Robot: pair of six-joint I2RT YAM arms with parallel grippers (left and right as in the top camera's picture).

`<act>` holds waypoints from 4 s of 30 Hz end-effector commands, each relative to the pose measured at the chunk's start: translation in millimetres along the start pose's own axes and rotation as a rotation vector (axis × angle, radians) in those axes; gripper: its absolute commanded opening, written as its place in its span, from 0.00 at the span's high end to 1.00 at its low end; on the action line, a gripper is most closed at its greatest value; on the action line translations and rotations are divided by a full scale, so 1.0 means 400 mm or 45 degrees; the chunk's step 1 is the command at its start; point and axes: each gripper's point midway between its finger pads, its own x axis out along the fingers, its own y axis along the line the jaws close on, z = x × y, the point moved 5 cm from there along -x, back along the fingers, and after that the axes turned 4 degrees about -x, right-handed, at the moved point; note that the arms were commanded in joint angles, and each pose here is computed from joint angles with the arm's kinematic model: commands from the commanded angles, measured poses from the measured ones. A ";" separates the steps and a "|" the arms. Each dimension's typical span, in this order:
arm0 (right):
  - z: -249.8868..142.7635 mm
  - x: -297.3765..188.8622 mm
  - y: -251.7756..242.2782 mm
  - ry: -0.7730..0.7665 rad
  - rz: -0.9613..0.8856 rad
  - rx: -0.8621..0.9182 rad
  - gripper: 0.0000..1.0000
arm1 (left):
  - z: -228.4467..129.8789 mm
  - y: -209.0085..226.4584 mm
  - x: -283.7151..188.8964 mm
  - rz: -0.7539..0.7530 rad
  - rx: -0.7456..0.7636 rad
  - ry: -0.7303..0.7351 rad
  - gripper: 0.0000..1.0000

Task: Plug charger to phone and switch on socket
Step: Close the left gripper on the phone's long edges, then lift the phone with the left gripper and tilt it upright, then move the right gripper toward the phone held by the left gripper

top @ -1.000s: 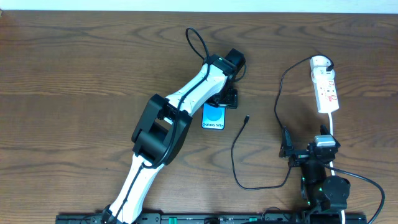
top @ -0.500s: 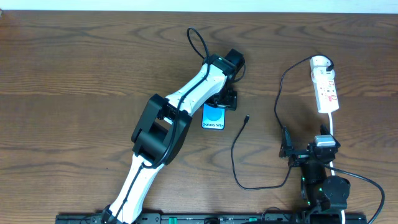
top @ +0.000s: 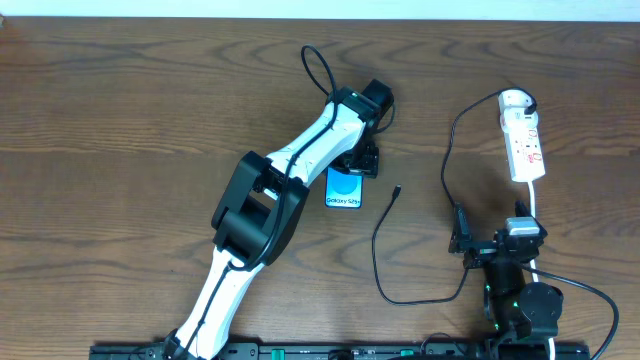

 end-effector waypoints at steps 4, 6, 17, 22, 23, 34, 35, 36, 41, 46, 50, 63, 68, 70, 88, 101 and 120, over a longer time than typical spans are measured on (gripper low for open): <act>-0.002 0.000 0.005 0.000 0.012 -0.012 0.01 | -0.022 0.027 0.043 0.077 0.018 0.055 0.20; -0.002 0.000 0.005 0.000 0.012 -0.012 0.01 | -0.022 0.027 0.043 0.077 0.018 0.055 0.20; -0.001 0.000 0.005 0.000 0.012 -0.012 0.01 | -0.011 0.018 -0.002 0.042 0.013 0.010 0.25; -0.002 0.000 0.005 0.000 0.012 -0.012 0.01 | -0.012 0.010 -0.056 -0.011 -0.015 -0.020 0.26; -0.002 0.000 0.005 0.000 0.012 -0.012 0.01 | -0.013 0.008 -0.064 -0.022 -0.016 -0.021 0.26; -0.002 0.000 0.005 0.000 0.012 -0.012 0.01 | -0.047 -0.023 -0.209 -0.296 -0.017 0.010 0.26; -0.002 0.000 0.005 0.000 0.012 -0.012 0.01 | -0.054 -0.026 -0.223 -0.341 -0.020 0.031 0.26; -0.002 0.000 0.005 0.000 0.012 -0.012 0.01 | -0.059 -0.029 -0.235 -0.376 -0.020 0.046 0.26; -0.002 0.000 0.005 0.000 0.012 -0.012 0.01 | -0.097 -0.058 -0.307 -0.680 -0.031 0.215 0.26; -0.002 0.000 0.005 0.000 0.012 -0.012 0.01 | -0.121 -0.090 -0.387 -1.068 -0.037 0.429 0.26; -0.002 0.000 0.005 0.000 0.012 -0.012 0.01 | -0.120 -0.089 -0.463 -1.395 -0.050 0.595 0.26; -0.002 0.000 0.005 0.000 0.012 -0.012 0.01 | -0.013 0.076 -0.534 -1.668 -0.401 0.724 0.26; -0.002 0.000 0.005 0.000 0.012 -0.012 0.01 | 0.017 0.139 -0.560 -1.784 -0.459 0.730 0.26; -0.002 0.000 0.005 0.000 0.012 -0.012 0.01 | 0.029 0.167 -0.560 -1.796 -0.487 0.706 0.26; -0.002 0.000 0.005 0.000 0.012 -0.012 0.01 | 0.023 0.225 -0.559 -1.771 -0.688 0.802 0.26; -0.005 -0.001 -0.023 0.016 -0.102 -0.083 0.01 | 0.000 0.227 -0.592 -1.769 -0.692 0.807 0.26; 0.228 -0.094 0.133 -0.464 0.752 0.569 0.01 | -0.011 0.227 -0.616 -1.782 -0.652 0.769 0.26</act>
